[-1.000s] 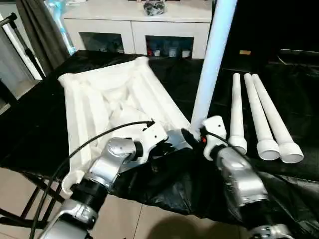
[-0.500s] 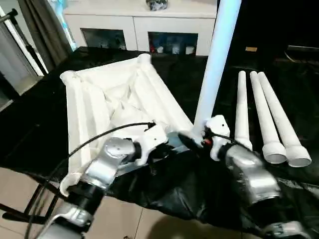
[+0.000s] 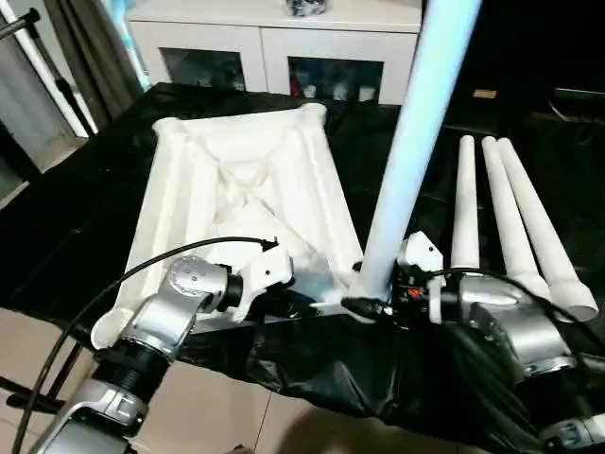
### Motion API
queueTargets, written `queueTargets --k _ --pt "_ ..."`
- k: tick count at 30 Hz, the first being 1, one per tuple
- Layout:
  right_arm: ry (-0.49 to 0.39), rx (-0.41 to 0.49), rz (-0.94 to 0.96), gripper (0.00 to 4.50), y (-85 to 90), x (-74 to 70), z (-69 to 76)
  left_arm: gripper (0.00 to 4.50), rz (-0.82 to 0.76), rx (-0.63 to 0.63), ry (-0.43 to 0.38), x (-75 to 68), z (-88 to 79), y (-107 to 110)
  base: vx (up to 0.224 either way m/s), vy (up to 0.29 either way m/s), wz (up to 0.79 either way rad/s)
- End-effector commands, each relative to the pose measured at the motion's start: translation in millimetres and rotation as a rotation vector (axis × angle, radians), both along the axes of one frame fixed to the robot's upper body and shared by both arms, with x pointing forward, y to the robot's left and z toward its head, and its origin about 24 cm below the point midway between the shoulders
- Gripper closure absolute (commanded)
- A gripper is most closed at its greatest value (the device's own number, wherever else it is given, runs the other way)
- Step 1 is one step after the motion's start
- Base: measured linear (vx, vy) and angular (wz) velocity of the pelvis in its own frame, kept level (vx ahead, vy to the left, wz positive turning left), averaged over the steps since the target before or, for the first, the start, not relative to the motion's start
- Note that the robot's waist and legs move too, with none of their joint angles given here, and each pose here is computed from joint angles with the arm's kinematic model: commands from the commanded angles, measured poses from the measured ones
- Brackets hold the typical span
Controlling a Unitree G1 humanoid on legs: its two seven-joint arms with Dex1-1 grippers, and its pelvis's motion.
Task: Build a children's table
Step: Rotate leg to tighten
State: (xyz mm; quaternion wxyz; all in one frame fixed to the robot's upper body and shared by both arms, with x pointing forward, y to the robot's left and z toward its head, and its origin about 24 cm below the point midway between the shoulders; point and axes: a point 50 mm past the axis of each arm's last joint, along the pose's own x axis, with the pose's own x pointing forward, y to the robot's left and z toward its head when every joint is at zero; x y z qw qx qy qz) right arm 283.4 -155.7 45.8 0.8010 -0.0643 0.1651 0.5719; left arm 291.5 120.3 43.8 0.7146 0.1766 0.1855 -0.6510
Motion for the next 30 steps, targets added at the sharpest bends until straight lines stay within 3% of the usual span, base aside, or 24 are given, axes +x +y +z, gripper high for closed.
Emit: queueTargets --k 1,10,16,19,22,23,26,27,30 --pt "0.040 -0.038 0.054 1.30 3.0 -3.8 -5.6 4.50 -0.051 0.029 0.040 -3.7 -5.6 0 0.000 0.000 0.00" --pt "0.040 -0.014 0.010 1.73 8.0 -8.2 -11.2 4.50 0.005 0.012 0.024 2.3 -5.2 -2 0.000 0.000 0.00" --pt "-0.005 -0.020 -0.251 1.74 16.8 -2.5 -25.0 4.50 0.127 0.005 -0.019 7.3 -9.3 -17 0.000 0.000 0.00" --pt "0.012 0.018 -0.552 1.75 39.8 5.7 -37.3 4.50 0.237 -0.051 -0.032 4.3 -11.9 -51 0.000 0.000 0.00" --pt "0.016 0.038 -0.611 1.75 55.4 8.2 -37.1 4.50 0.251 -0.073 -0.030 -0.4 -12.6 -66 0.000 0.000 0.00" --pt "0.020 0.077 -0.646 1.75 70.3 9.8 -33.6 4.50 0.259 -0.082 -0.038 -3.6 -12.7 -77 0.000 0.000 0.00" --pt "-0.015 0.088 -0.643 1.75 79.9 11.2 -28.8 4.50 0.239 -0.102 -0.034 -6.8 -11.9 -85 0.000 0.000 0.00" --pt "-0.023 0.085 -0.643 1.40 80.5 11.4 -28.3 4.50 0.238 -0.100 -0.036 -6.9 -11.8 -86 0.000 0.000 0.00" --pt "-0.038 0.089 -0.633 1.03 75.4 13.4 -25.7 4.50 0.221 -0.087 -0.050 -5.5 -10.8 -82 0.000 0.000 0.00"
